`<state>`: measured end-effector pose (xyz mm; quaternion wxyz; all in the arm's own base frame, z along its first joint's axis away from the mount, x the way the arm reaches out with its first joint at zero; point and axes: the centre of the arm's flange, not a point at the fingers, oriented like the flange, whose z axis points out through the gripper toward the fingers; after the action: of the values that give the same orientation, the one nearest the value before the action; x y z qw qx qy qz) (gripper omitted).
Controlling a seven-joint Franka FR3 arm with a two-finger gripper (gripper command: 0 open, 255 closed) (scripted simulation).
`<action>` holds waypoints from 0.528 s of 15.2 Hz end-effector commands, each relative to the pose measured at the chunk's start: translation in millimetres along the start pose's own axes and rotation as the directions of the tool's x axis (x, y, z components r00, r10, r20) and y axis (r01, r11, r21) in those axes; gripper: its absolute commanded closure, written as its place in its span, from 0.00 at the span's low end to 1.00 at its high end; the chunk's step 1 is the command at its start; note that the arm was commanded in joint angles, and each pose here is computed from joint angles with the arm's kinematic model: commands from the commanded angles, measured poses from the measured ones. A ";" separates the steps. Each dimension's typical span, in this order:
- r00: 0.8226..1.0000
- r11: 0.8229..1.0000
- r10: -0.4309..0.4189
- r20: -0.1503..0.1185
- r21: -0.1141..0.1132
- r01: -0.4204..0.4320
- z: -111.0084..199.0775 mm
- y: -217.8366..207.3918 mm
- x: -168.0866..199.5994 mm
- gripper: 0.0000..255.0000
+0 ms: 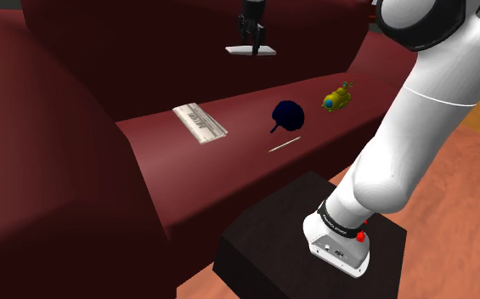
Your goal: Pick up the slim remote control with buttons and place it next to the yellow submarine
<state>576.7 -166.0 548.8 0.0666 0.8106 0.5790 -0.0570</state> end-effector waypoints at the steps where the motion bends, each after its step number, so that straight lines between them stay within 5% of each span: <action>1: 1.000 1.000 -0.001 0.000 0.000 0.001 0.8 -8.2 -24.5 1.00; 8: 1.000 1.000 -0.001 0.000 0.000 0.001 13.5 -33.8 -112.3 1.00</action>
<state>516.0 -252.8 551.6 0.0665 0.8109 0.5785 -0.0570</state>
